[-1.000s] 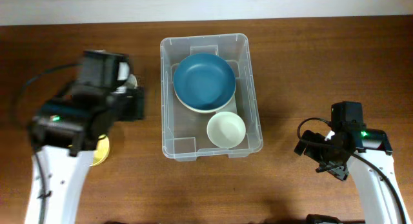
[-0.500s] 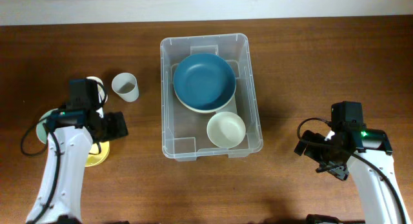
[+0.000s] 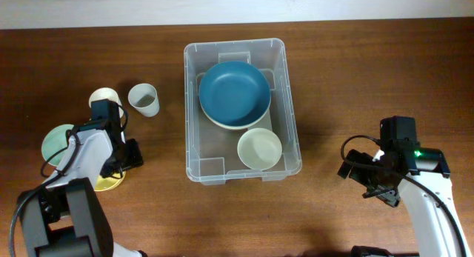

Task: Pack container
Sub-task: 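Move the left gripper to the yellow bowl and grasp its rim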

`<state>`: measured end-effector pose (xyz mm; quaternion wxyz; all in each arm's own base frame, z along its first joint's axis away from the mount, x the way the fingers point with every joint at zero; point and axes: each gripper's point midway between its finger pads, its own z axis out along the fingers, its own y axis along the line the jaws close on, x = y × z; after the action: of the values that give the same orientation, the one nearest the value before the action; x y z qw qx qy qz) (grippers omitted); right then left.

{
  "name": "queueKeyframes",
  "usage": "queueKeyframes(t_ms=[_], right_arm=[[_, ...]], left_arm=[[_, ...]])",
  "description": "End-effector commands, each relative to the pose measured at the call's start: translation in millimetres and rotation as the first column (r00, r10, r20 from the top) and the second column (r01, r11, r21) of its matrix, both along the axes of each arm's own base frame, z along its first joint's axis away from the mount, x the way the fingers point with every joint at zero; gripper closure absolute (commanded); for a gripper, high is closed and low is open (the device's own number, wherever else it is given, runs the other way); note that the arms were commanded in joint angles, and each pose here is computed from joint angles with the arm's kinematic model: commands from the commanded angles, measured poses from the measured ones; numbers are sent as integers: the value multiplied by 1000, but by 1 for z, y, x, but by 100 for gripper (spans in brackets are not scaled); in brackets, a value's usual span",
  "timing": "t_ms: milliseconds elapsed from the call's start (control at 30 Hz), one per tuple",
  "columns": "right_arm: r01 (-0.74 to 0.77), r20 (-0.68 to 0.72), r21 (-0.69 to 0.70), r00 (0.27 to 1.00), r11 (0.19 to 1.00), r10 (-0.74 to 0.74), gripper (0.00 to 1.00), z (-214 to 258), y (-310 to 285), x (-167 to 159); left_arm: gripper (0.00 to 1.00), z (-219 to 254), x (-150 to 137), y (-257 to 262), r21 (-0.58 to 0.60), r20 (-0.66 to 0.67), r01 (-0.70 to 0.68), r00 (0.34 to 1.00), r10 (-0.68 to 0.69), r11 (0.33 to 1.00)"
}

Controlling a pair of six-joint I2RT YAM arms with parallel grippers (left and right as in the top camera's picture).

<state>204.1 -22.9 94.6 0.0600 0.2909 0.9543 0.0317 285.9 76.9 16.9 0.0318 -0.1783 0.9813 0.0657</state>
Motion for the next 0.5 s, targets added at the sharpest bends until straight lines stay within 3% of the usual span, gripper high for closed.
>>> queueKeyframes(t_ms=[0, 133, 233, 467], right_arm=[[-4, -5, -16, 1000, 1000, 4, 1, -1, -2, -1], [-4, -5, -16, 1000, 1000, 4, 1, -1, -2, -1], [-4, -5, -16, 1000, 1000, 4, 1, -1, -2, -1], [-4, -5, -16, 1000, 1000, 4, 1, -1, -2, -1]], left_arm=[[68, -3, -1, -3, -25, -2, -7, 1000, 7, 1000], [83, -3, -1, -4, -31, -1, -7, 1000, 6, 999], [100, -2, 0, -4, -31, 1, -6, 1000, 6, 1000], [99, 28, 10, -13, -15, 83, 32, 996, -31, 999]])
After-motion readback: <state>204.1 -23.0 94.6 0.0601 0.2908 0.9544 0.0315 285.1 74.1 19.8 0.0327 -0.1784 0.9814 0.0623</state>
